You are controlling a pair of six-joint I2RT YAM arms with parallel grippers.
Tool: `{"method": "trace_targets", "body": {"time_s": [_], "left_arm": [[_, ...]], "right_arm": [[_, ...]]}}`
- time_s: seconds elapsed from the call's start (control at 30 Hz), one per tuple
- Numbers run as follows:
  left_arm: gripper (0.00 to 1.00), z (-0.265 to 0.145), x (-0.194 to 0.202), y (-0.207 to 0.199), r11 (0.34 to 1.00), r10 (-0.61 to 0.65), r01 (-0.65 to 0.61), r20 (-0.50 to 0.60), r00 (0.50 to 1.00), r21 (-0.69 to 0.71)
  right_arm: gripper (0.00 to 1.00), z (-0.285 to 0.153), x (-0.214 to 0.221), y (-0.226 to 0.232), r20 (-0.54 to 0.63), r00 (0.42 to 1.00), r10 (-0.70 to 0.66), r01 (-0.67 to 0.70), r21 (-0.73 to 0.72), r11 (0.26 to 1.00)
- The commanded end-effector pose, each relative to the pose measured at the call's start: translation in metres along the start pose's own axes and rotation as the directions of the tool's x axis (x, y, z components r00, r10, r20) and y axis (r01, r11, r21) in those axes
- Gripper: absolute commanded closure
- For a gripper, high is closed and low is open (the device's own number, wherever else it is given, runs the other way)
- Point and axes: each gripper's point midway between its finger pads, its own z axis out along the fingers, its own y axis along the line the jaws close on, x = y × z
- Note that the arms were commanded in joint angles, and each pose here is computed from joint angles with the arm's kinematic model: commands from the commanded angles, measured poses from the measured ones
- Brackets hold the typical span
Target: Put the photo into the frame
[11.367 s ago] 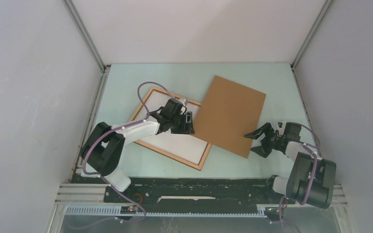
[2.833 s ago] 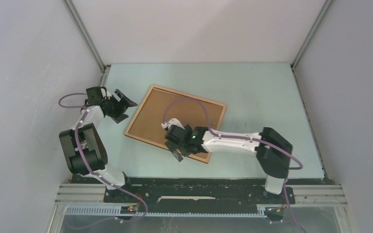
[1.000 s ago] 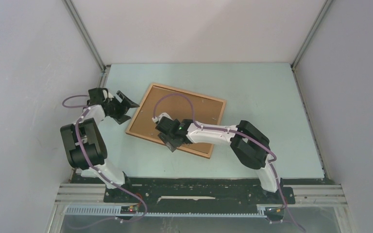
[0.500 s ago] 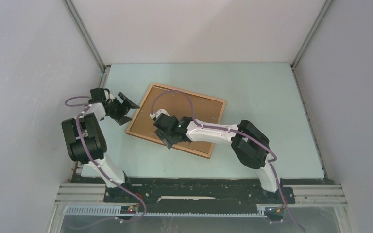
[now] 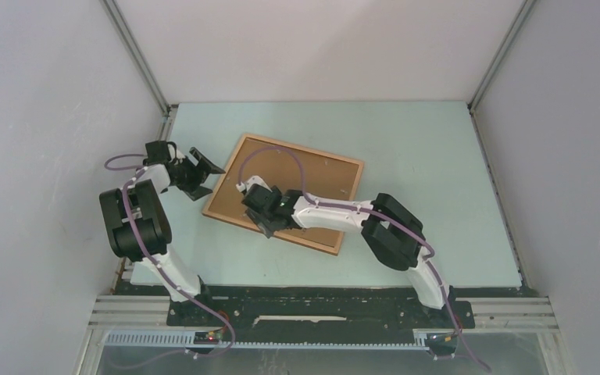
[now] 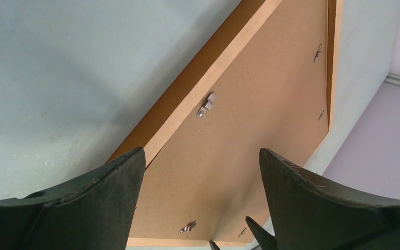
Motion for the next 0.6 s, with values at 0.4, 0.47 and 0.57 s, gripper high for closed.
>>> {"method": "trace_targets", "body": {"time_s": [0.4,0.47,0.57], "left_arm": [[0.10,-0.001,-0.006,-0.001,0.996,0.057,-0.056,0.017,0.998,-0.063],[0.10,-0.007,-0.008,-0.007,0.994,0.089,-0.086,0.037,0.995,-0.068],[0.08,-0.015,-0.008,-0.020,0.986,0.157,-0.152,0.064,0.986,-0.067]], "right_arm": [[0.22,-0.011,-0.033,0.014,0.122,0.988,0.095,-0.089,-0.049,0.995],[0.17,-0.034,-0.037,0.014,0.133,0.984,0.118,-0.107,-0.090,0.990],[0.08,-0.067,-0.042,0.001,0.158,0.967,0.201,-0.180,-0.140,0.974]]}}
